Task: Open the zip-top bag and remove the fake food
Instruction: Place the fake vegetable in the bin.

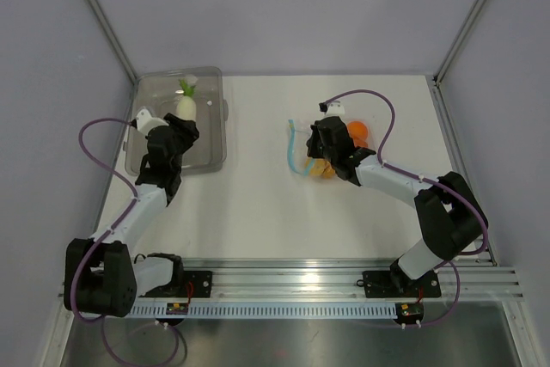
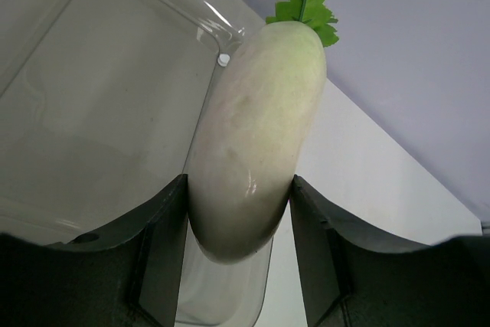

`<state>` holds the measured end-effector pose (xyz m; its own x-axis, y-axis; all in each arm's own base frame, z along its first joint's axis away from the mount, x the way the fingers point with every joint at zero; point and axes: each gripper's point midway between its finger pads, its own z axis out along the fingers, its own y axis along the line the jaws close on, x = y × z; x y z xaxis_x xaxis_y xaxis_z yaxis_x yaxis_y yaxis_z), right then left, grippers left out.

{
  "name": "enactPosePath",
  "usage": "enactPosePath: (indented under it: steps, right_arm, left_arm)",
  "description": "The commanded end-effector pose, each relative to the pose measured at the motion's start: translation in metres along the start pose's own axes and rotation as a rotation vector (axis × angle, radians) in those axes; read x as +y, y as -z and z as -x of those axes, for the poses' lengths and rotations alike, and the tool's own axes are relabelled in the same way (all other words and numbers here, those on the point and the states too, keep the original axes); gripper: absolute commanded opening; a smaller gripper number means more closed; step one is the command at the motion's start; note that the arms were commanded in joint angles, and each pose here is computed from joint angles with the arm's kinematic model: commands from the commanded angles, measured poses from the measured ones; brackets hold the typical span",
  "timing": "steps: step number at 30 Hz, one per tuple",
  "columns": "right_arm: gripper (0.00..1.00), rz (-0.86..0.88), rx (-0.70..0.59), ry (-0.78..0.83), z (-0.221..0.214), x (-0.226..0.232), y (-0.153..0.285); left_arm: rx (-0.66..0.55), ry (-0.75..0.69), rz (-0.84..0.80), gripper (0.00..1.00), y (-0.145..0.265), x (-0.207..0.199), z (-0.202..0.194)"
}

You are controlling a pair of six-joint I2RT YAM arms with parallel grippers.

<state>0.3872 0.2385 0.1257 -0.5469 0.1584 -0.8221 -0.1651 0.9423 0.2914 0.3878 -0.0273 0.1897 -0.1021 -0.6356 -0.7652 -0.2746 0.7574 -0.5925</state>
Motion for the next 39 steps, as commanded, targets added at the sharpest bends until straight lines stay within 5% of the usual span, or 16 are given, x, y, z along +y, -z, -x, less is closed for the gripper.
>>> enactPosePath:
  steps: [1, 15, 25, 28, 29, 32, 39]
  right_arm:
    - [0.0, 0.021, -0.024, -0.024, 0.01, 0.004, 0.004]
    - [0.0, 0.064, -0.014, -0.006, 0.009, 0.01, 0.009]
    - [0.0, 0.078, -0.028, -0.005, 0.012, 0.012, 0.013]
    - [0.0, 0.082, -0.026, -0.004, 0.012, 0.012, 0.013]
    - [0.0, 0.083, -0.025, -0.003, 0.012, 0.012, 0.013]
    - [0.0, 0.086, -0.028, -0.002, 0.013, 0.013, 0.014]
    - [0.0, 0.086, -0.036, 0.002, 0.015, 0.013, 0.016]
  left_arm:
    - [-0.054, -0.021, 0.011, 0.4, -0.012, -0.007, 0.027]
    - [-0.024, -0.033, 0.109, 0.47, -0.063, 0.022, 0.045]
    - [0.09, -0.031, 0.141, 0.48, -0.099, 0.05, 0.02]
    - [0.113, -0.048, 0.114, 0.67, -0.099, 0.049, 0.015]
    - [0.106, -0.052, 0.11, 0.81, -0.096, 0.049, 0.017]
    - [0.021, -0.009, 0.111, 0.96, -0.079, 0.051, 0.027]
    - [0.076, 0.024, 0.196, 0.99, -0.069, 0.055, 0.033]
